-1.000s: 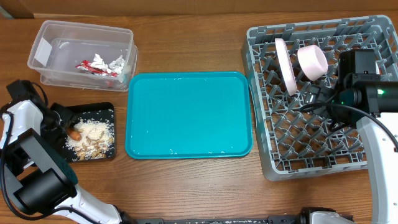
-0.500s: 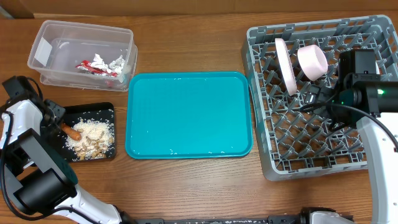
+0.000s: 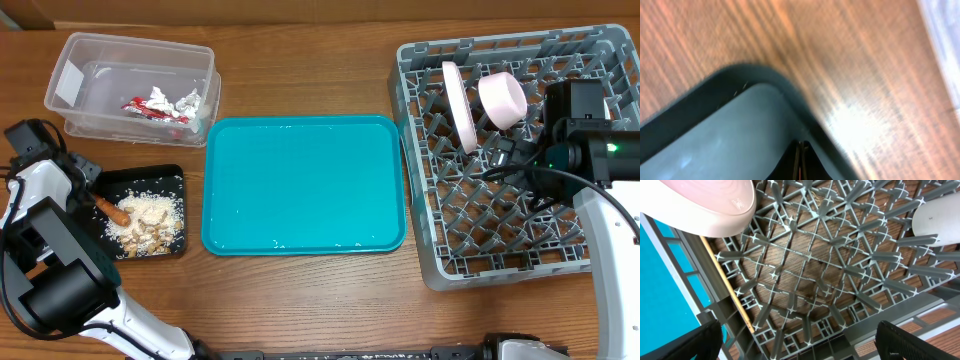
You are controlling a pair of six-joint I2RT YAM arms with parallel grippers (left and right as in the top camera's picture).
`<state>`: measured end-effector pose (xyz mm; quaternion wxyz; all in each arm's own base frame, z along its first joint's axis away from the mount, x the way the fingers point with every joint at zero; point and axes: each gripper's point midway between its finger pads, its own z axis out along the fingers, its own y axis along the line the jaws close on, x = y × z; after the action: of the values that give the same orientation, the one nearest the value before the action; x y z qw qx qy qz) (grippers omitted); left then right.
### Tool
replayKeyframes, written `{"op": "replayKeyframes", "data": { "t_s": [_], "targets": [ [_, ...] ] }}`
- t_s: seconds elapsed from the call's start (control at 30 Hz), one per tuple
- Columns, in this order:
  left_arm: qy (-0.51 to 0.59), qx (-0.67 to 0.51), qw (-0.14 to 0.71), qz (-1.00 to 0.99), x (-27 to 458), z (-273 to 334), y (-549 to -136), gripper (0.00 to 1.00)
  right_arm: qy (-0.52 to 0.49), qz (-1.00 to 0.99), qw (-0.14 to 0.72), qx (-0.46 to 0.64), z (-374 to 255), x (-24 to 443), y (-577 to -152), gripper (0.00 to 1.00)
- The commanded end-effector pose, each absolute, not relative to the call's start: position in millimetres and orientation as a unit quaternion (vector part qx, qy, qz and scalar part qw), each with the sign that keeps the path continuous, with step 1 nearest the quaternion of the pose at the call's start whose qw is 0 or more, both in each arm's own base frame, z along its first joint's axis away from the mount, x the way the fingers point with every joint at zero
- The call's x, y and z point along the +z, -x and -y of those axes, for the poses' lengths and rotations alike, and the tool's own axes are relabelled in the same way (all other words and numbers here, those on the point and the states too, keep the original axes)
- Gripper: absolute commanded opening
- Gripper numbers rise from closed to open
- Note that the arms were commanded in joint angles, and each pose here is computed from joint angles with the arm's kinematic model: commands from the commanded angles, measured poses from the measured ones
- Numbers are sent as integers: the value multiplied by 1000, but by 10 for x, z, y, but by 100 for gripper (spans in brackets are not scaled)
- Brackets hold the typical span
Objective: Sort waste into correct bins and load items into the dishwasher
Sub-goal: 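Carry the carrot left and lower it onto the black tray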
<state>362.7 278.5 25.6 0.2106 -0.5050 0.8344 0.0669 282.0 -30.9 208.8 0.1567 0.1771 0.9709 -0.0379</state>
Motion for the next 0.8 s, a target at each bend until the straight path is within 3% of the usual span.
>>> {"op": "replayKeyframes", "data": {
  "t_s": [0.0, 0.1, 0.3, 0.6, 0.77],
  "targets": [
    [501, 41, 233, -832, 304, -2791, -3773, 5, -180, -970, 158, -43, 337, 2091, -2818, 100],
    [495, 24, 253, -831, 348, -2785, -3882, 5, -180, -970, 158, -43, 337, 2091, -2819, 100],
    [478, 11, 286, -830, 432, -2739, -4082, 21, -180, -970, 160, -43, 337, 2094, -2829, 100],
    [459, 7, 305, -834, 486, -2624, -4250, 22, -180, -970, 160, -43, 337, 2094, -2827, 100],
    [462, 9, 290, -838, 470, -2621, -4171, 29, -180, -970, 160, -43, 337, 2094, -2828, 100]
  ]
}}
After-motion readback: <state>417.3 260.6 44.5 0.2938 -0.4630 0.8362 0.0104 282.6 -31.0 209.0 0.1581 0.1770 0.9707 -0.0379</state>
